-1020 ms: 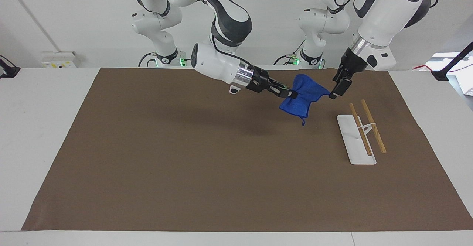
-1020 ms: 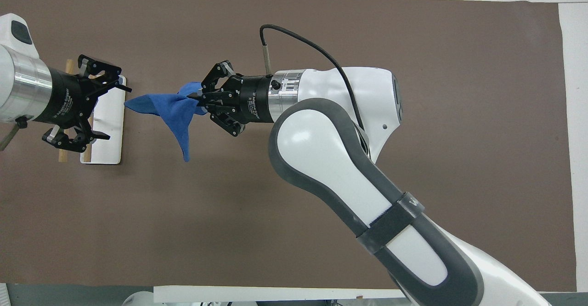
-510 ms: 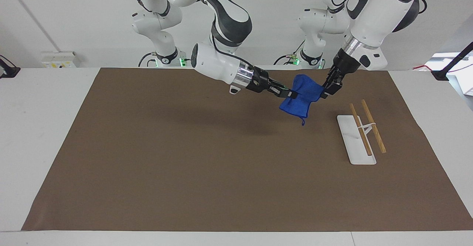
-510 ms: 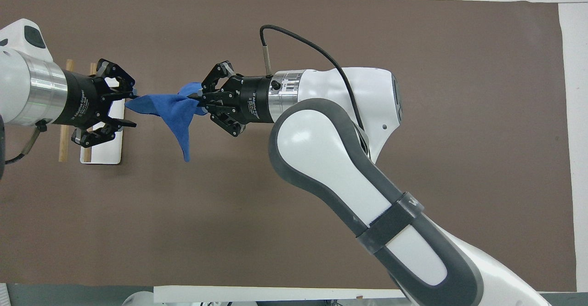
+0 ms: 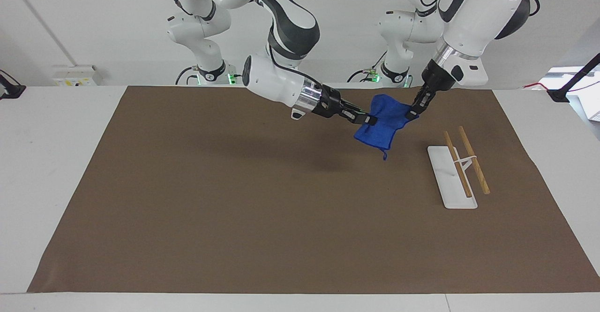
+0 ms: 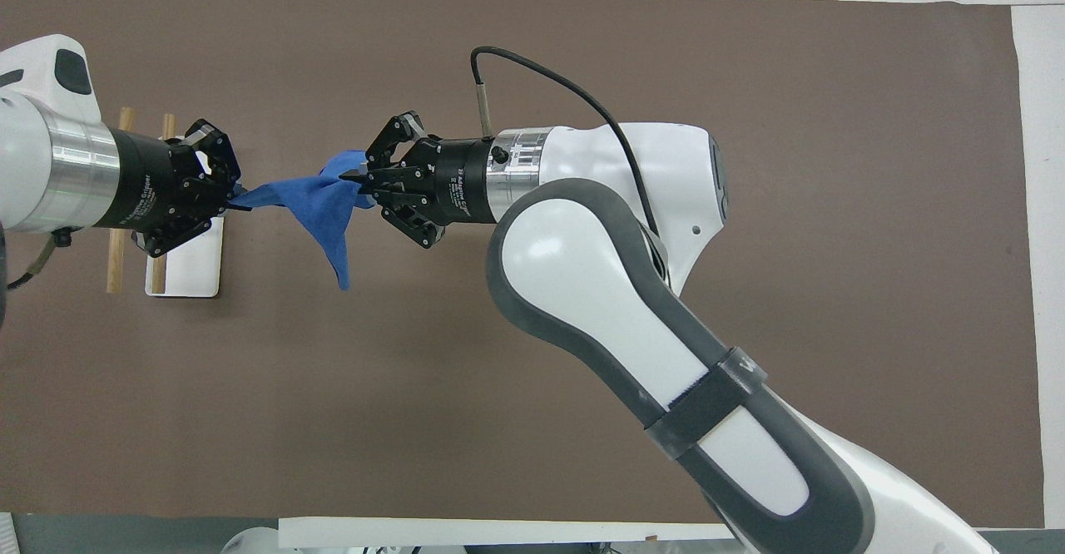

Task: Right arm passes towel to left arm to hang
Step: 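Open the right gripper and withdraw it while the left gripper holds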

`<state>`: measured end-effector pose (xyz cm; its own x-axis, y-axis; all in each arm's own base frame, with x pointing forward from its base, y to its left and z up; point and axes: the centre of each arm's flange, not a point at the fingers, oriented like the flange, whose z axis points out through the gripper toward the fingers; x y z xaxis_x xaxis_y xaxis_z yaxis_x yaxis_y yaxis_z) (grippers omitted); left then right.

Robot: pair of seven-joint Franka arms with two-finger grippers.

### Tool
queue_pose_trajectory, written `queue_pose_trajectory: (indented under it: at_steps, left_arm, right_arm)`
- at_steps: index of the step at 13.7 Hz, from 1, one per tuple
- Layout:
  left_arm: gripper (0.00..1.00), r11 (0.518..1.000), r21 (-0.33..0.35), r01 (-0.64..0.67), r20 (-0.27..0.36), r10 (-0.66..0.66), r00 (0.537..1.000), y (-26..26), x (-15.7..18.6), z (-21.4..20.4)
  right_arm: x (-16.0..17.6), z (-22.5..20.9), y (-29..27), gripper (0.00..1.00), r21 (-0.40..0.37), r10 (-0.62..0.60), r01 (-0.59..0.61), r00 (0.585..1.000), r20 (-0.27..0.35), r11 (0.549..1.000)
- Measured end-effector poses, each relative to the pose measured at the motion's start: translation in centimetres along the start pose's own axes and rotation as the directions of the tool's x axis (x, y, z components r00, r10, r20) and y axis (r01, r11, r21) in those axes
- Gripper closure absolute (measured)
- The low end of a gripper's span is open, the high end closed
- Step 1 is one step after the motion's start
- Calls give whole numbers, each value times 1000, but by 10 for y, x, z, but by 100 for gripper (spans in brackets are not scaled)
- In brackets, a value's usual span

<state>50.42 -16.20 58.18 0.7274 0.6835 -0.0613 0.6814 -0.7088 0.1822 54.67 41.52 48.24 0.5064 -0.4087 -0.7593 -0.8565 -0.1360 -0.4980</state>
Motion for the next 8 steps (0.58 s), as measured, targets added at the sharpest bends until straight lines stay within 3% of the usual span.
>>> queue_pose_trajectory:
  at_steps: [2,4,6,8]
  left_arm:
    - [98,986,79,-150,-59,155,986,-18,25,-3]
    - [98,953,172,-250,-124,273,954,-31,45,-6]
    - [98,906,288,-310,-187,371,910,-37,55,-10]
    - [98,863,348,-367,-174,444,879,-44,61,-8]
  right_arm:
    - [0,0,0,64,-25,-50,49,998,-27,998]
    - [4,-3,-2,44,-89,-166,157,981,-100,983]
    - [19,-19,-10,20,-195,-332,294,920,-207,936]
    - [47,-46,-19,0,-361,-508,399,812,-287,843]
